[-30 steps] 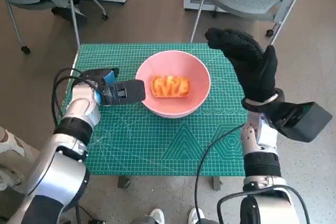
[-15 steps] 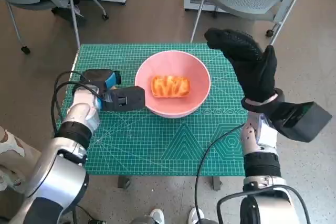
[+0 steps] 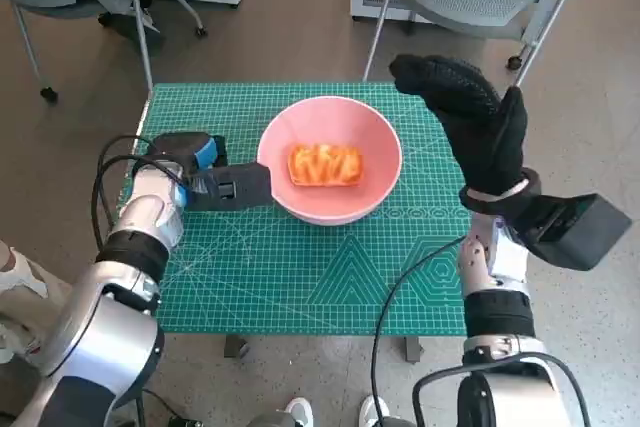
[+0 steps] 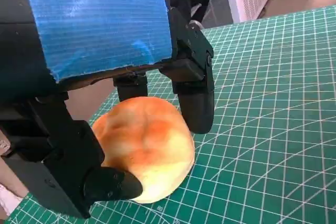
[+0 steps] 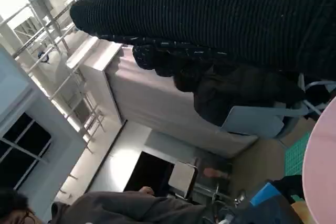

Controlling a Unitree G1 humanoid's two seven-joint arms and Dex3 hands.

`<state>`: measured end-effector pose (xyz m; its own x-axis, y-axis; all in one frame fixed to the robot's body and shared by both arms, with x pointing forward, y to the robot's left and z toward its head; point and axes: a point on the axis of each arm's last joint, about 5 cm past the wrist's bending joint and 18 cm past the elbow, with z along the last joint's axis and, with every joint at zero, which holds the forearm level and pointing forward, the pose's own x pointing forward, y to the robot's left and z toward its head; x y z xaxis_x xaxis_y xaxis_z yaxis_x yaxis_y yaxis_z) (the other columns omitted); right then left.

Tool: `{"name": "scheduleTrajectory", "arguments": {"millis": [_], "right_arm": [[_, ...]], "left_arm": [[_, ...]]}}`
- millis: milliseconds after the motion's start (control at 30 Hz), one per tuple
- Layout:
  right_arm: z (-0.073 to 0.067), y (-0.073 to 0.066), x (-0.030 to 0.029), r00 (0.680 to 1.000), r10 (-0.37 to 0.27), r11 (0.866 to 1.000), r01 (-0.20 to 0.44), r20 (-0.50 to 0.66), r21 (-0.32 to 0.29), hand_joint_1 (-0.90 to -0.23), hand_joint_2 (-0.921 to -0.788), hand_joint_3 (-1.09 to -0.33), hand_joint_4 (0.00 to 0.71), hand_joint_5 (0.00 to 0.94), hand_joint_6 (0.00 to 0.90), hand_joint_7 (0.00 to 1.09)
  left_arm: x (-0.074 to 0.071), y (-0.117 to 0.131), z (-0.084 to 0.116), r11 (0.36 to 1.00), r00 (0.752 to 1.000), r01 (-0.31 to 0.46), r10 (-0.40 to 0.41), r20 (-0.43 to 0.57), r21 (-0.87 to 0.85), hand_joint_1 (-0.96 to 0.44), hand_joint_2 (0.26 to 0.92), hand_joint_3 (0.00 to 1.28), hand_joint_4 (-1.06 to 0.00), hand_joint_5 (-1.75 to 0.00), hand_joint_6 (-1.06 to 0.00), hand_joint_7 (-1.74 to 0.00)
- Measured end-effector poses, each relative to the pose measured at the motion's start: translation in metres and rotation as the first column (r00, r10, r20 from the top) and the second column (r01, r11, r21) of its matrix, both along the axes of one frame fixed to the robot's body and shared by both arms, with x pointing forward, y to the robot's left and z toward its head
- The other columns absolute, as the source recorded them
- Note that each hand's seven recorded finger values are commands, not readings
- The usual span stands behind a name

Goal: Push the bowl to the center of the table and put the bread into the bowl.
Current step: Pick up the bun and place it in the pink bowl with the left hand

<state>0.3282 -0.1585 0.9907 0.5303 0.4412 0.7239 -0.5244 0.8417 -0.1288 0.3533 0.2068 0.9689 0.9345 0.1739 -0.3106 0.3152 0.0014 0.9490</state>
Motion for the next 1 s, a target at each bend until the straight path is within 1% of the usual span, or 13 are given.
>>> {"name": "scheduleTrajectory", "arguments": {"millis": [33, 133, 200, 233, 267, 333, 400, 533, 700, 833, 1000], "right_arm": [[0.000, 0.000, 0.0000, 1.000, 0.000, 1.000, 0.000, -0.001, 0.000, -0.685, -0.921, -0.887, 0.115, 0.005, -0.001, 0.31], [-0.001, 0.000, 0.0001, 1.000, 0.000, 1.000, 0.000, -0.005, 0.000, -0.685, -0.921, -0.887, 0.115, 0.004, -0.001, 0.31], [-0.001, 0.000, 0.0001, 1.000, 0.000, 1.000, 0.000, -0.008, 0.000, -0.685, -0.921, -0.887, 0.115, 0.004, -0.001, 0.31], [-0.002, 0.000, 0.0002, 1.000, 0.000, 1.000, 0.000, -0.010, 0.000, -0.685, -0.921, -0.887, 0.115, 0.004, -0.001, 0.31], [-0.002, 0.000, 0.0002, 1.000, 0.000, 1.000, 0.000, -0.011, 0.000, -0.686, -0.921, -0.886, 0.115, 0.004, -0.001, 0.31], [-0.002, 0.000, 0.0002, 1.000, 0.000, 1.000, 0.000, -0.012, 0.000, -0.686, -0.921, -0.886, 0.115, 0.004, -0.001, 0.31], [-0.002, 0.000, 0.0002, 1.000, 0.001, 1.000, -0.001, -0.013, 0.001, -0.686, -0.921, -0.886, 0.115, 0.004, -0.001, 0.31], [-0.002, 0.001, 0.0002, 1.000, 0.002, 1.000, -0.002, -0.013, 0.002, -0.686, -0.921, -0.886, 0.115, 0.003, -0.001, 0.31], [-0.003, 0.001, 0.0002, 1.000, 0.003, 1.000, -0.003, -0.014, 0.002, -0.686, -0.921, -0.886, 0.115, 0.003, -0.001, 0.31], [-0.002, 0.001, 0.0002, 1.000, 0.003, 1.000, -0.003, -0.013, 0.003, -0.685, -0.921, -0.886, 0.115, 0.003, -0.001, 0.31], [-0.002, 0.001, 0.0002, 1.000, 0.003, 1.000, -0.003, -0.013, 0.003, -0.685, -0.921, -0.886, 0.115, 0.003, -0.001, 0.31]], "left_arm": [[0.000, 0.000, 0.000, 1.000, 1.000, 0.000, 0.000, 0.001, 0.000, 0.00, 0.517, 0.91, -0.51, -1.70, -0.58, -1.27], [0.000, 0.001, 0.002, 1.000, 1.000, 0.000, 0.000, 0.005, 0.000, 0.00, 0.564, 0.81, -0.53, -1.64, -0.59, -1.23], [0.000, 0.002, 0.003, 1.000, 1.000, -0.001, 0.001, 0.008, -0.002, 0.00, 0.627, 0.68, -0.56, -1.56, -0.60, -1.17], [0.001, 0.002, 0.003, 1.000, 1.000, -0.002, 0.002, 0.008, -0.004, 0.00, 0.640, 0.65, -0.56, -1.55, -0.60, -1.16], [0.001, 0.002, 0.004, 1.000, 1.000, -0.003, 0.003, 0.009, -0.006, 0.00, 0.685, 0.57, -0.58, -1.50, -0.60, -1.14], [0.001, 0.003, 0.005, 1.000, 1.000, -0.005, 0.005, 0.012, -0.011, 0.00, 0.733, 0.47, -0.60, -1.45, -0.60, -1.12], [0.001, 0.003, 0.006, 1.000, 1.000, -0.005, 0.005, 0.016, -0.016, 0.00, 0.791, 0.34, -0.63, -1.37, -0.61, -1.11], [0.002, 0.004, 0.010, 1.000, 1.000, -0.002, 0.003, 0.027, -0.028, 0.00, 0.843, 0.23, -0.66, -1.30, -0.62, -1.11], [0.003, 0.005, 0.015, 0.999, 0.999, 0.003, -0.001, 0.043, -0.042, 0.00, 0.867, 0.17, -0.68, -1.26, -0.63, -1.10], [0.004, 0.006, 0.023, 0.998, 0.998, 0.009, -0.005, 0.066, -0.065, 0.00, 0.866, 0.16, -0.71, -1.23, -0.64, -1.08], [0.007, 0.003, 0.047, 0.996, 0.991, 0.038, -0.027, 0.134, -0.083, 0.00, 0.866, 0.15, -0.71, -1.24, -0.65, -1.06]]}}
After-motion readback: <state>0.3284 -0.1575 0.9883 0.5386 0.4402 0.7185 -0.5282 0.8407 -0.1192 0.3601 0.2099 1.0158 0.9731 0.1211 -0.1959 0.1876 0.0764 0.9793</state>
